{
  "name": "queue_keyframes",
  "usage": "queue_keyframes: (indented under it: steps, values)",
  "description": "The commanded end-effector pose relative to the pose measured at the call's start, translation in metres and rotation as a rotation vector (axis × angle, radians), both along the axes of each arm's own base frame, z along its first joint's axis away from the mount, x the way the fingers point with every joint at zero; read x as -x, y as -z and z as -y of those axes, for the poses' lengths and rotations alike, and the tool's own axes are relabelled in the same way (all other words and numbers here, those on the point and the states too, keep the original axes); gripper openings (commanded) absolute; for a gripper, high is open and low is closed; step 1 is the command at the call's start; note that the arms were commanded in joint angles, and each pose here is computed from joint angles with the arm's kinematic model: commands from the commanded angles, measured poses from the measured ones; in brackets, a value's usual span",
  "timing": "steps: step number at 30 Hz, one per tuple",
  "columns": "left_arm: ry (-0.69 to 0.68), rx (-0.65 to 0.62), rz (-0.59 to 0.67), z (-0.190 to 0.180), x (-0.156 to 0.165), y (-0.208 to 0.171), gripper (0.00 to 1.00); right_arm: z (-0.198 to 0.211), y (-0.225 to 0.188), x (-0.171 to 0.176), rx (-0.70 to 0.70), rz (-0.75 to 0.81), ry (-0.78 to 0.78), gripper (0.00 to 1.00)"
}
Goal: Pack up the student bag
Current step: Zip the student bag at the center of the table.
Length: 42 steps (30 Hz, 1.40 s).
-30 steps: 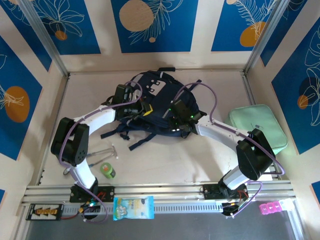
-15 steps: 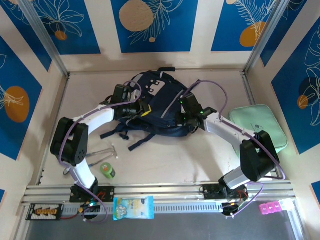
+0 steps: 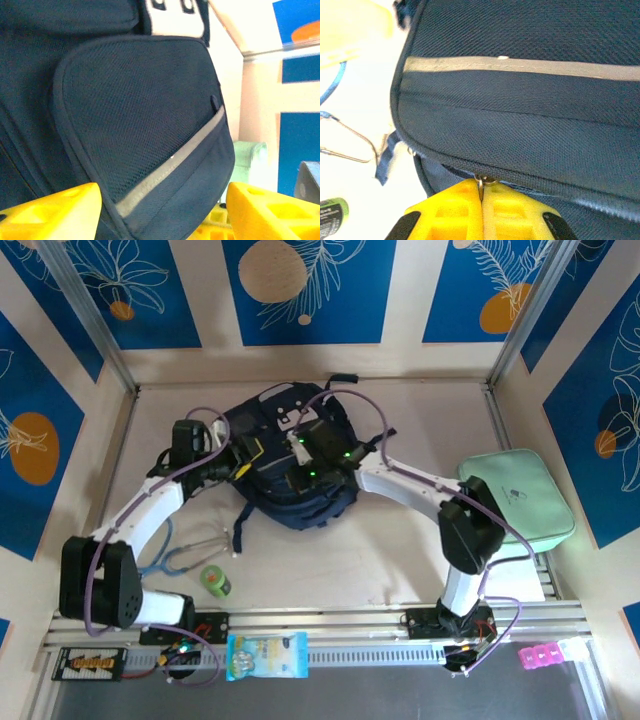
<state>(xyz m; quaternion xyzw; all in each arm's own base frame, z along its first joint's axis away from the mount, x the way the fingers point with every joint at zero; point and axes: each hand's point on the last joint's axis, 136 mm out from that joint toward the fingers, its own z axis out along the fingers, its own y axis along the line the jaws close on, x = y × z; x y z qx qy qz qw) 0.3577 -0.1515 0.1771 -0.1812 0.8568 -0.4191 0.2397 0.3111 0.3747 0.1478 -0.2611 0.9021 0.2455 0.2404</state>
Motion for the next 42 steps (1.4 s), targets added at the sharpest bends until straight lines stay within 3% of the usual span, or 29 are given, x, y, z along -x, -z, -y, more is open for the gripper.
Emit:
queue_keyframes:
  steps: [1, 5, 11, 17, 22, 26, 35, 42]
  values:
    - [-0.135, -0.061, -0.102, -0.025, 0.011, 0.017, 0.67, -0.036, -0.013, 0.006, -0.054, 0.003, -0.068, 0.00]
    - [-0.202, -0.183, -0.187, -0.046, 0.021, 0.031, 0.65, -0.054, -0.007, 0.006, -0.055, -0.014, -0.066, 0.00]
    - [-0.232, -0.207, -0.224, -0.051, 0.020, 0.041, 0.56, -0.064, -0.008, 0.008, -0.084, -0.028, -0.074, 0.00]
    - [-0.127, -0.081, -0.149, -0.023, -0.008, 0.030, 0.37, -0.063, -0.007, 0.012, -0.059, -0.026, -0.071, 0.00]
    - [-0.116, -0.080, -0.120, -0.020, -0.019, 0.029, 0.16, -0.052, 0.002, 0.012, 0.006, -0.012, -0.047, 0.00]
    - [-0.109, -0.099, -0.123, -0.022, -0.018, 0.038, 0.00, -0.019, 0.016, 0.003, 0.093, -0.029, 0.065, 0.00]
    - [-0.078, -0.145, -0.132, -0.024, -0.011, 0.045, 0.00, 0.099, 0.034, -0.039, 0.186, -0.100, 0.467, 0.00]
    - [0.000, -0.122, -0.092, -0.014, -0.011, 0.034, 0.00, 0.120, 0.032, -0.041, 0.190, -0.114, 0.545, 0.00]
